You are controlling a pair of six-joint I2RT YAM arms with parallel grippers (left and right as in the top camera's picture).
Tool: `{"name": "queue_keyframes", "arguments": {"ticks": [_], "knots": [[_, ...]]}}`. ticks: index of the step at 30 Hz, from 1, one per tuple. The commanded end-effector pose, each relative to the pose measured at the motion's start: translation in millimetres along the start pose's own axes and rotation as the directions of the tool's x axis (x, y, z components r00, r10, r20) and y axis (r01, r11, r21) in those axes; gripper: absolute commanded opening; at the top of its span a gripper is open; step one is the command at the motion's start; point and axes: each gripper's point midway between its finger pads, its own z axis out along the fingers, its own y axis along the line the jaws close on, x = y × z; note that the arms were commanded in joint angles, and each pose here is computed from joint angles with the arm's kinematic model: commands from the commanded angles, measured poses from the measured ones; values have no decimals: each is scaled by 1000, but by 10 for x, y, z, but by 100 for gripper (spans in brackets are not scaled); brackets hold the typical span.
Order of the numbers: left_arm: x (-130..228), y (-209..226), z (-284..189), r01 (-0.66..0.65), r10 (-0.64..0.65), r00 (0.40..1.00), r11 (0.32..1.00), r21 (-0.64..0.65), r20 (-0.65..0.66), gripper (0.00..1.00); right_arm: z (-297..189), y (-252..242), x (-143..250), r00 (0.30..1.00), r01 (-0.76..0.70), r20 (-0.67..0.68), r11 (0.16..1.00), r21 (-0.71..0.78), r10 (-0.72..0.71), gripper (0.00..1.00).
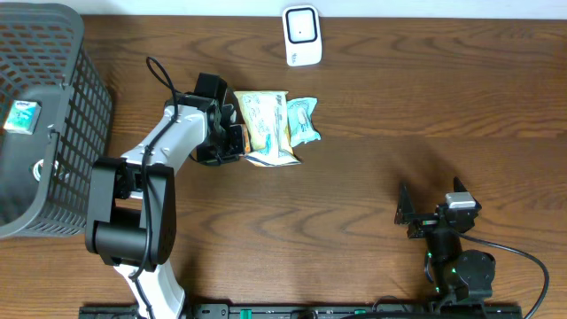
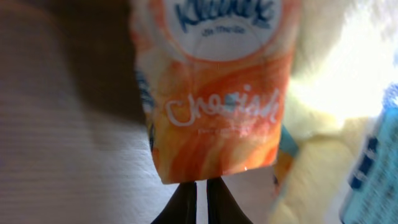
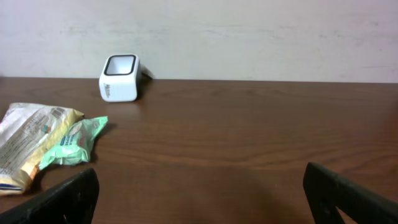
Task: Scan the item barcode
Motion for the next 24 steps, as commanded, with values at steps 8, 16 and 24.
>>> {"name": "queue_keyframes", "arguments": {"ticks": [8,16,24], "knots": [[-279,102,34,-11,19,993,998,-65,117,8,-1,5,8,1000,-14,0,1000,-2,14,99],[-278,66,-111,-10,17,994,998,-68,108,8,-1,5,8,1000,-14,0,1000,-2,14,99],[-454,-178,-872,-47,50,957,999,-18,286,24,-1,5,8,1000,-14,0,1000,-2,14,99]]}}
